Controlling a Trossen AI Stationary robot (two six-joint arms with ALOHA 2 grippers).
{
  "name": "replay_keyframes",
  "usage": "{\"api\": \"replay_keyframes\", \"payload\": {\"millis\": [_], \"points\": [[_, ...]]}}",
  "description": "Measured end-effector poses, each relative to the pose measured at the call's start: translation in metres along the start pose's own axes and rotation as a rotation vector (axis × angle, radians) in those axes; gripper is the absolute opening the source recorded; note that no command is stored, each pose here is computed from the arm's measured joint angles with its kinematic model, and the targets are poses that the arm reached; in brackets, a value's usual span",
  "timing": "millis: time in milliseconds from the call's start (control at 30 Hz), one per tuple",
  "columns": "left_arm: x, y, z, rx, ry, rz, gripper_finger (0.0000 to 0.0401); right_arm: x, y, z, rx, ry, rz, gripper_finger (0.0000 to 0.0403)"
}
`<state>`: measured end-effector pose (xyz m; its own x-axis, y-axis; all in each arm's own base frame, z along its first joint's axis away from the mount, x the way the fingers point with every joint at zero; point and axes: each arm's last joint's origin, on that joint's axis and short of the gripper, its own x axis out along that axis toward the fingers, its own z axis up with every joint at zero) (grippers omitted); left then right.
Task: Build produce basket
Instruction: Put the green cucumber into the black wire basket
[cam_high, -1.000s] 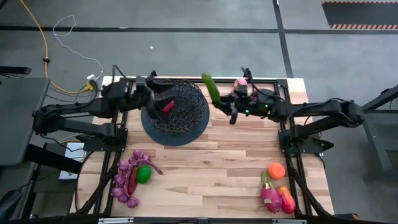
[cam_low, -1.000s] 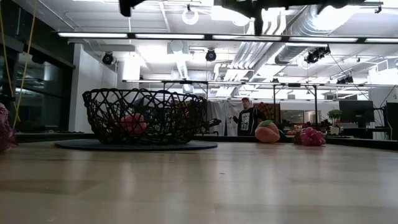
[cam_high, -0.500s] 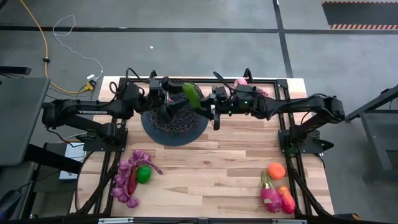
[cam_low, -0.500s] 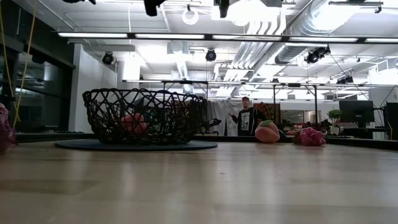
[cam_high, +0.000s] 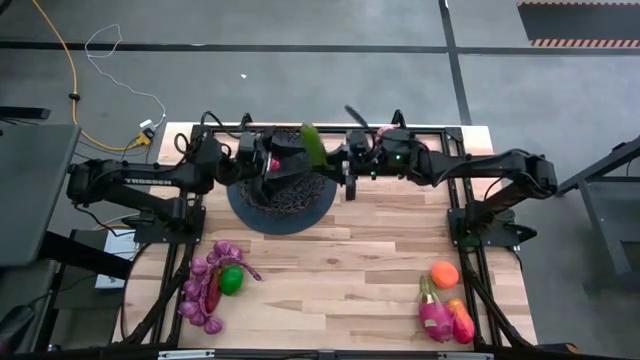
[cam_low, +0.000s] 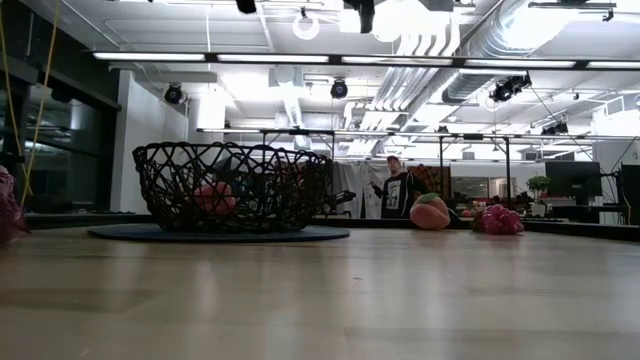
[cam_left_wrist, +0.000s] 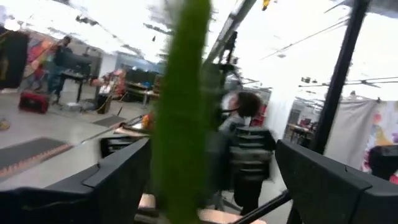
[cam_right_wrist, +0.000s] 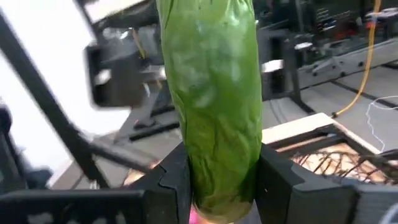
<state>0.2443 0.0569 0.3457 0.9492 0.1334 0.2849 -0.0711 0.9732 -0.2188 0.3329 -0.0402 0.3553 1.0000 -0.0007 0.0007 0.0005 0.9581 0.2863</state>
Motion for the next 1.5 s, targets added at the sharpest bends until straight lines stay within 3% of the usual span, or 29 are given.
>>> {"api": "replay_keyframes", "payload": {"millis": [333, 800, 967, 1267, 1500], "points": [[0.008, 0.004, -0.01, 0.024, 0.011, 0.08, 0.0331, 0.013, 0.007, -0.014, 0.024, 0.022, 0.067, 0.0114], [0.029, 0.004, -0.017, 0.017, 0.07, 0.035, 0.0319, 0.022, 0.007, -0.028, 0.053, 0.076, 0.071, 0.0114], [0.029, 0.004, -0.018, 0.016, 0.082, 0.033, 0.0266, 0.021, 0.006, -0.027, 0.049, 0.073, 0.068, 0.0114], [0.027, 0.005, -0.015, 0.017, 0.084, 0.039, 0.0107, 0.021, 0.006, -0.027, 0.052, 0.072, 0.071, 0.0115], [0.022, 0.009, -0.011, 0.026, 0.111, 0.064, 0.0106, 0.02, 0.002, -0.025, 0.06, 0.07, 0.057, 0.0118]]}}
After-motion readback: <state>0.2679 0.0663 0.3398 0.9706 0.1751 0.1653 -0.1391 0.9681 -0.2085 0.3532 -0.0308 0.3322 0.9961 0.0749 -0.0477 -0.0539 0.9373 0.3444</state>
